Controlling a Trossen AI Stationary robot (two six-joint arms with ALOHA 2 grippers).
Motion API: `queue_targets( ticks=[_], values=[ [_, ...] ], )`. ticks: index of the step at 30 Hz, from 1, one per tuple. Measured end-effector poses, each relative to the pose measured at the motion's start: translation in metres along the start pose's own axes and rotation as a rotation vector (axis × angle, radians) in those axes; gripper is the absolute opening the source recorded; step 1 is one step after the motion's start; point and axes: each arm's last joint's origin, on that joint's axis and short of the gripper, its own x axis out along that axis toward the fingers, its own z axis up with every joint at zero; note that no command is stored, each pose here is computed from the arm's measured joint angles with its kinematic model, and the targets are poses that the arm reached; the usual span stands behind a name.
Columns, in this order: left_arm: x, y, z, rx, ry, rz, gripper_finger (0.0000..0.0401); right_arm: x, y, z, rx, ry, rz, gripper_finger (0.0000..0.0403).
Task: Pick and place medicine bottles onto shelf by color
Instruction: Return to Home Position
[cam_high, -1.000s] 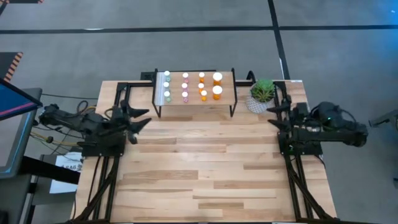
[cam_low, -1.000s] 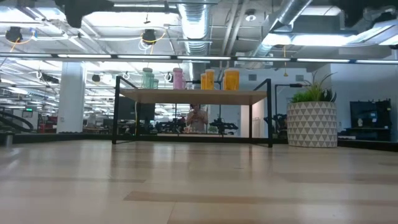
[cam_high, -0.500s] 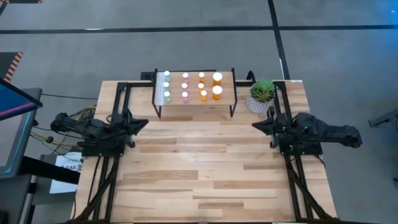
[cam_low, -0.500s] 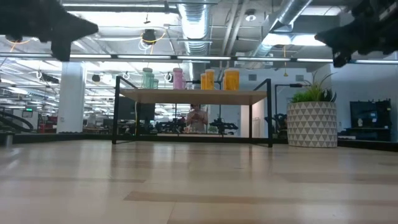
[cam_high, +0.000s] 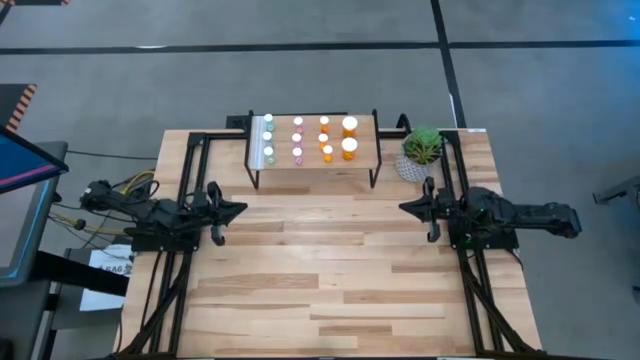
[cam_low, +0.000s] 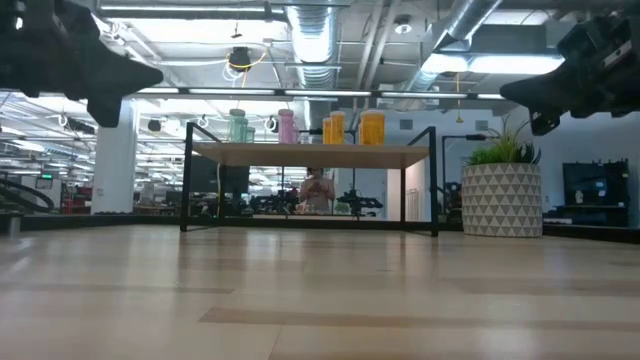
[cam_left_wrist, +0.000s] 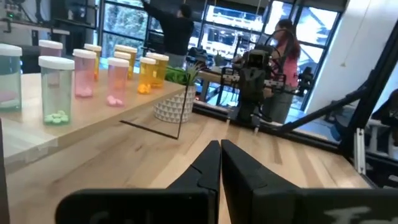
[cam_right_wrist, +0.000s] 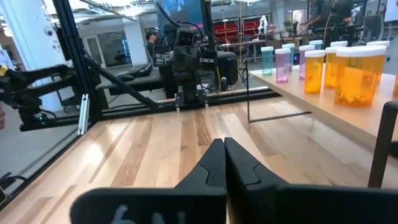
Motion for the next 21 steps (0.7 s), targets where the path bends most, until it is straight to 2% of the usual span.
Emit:
queue_targets(
  ticks=[5, 11, 17, 21],
  values=[
    [0.0, -0.0004, -0.0002, 0.01, 0.003, -0.014, 0.0, 0.0, -0.0002, -0.0013, 0.004, 0.012, -0.003, 0.0024],
    [-0.0002, -0.0034, -0.0012, 0.027, 0.025, -0.118, 0.0, 0.0, -0.0003, -0.0021, -0.002, 0.019, -0.003, 0.0036],
    [-0.0001, -0.0018, -0.0013, 0.008, 0.024, -0.068, 0.0, 0.0, -0.0004, -0.0025, 0.037, 0.023, -0.005, 0.0037],
    [-0.0003, -0.0017, -0.0016, 0.071, 0.037, -0.068, 0.0, 0.0, -0.0004, -0.0027, 0.038, 0.024, -0.005, 0.0037]
  ],
)
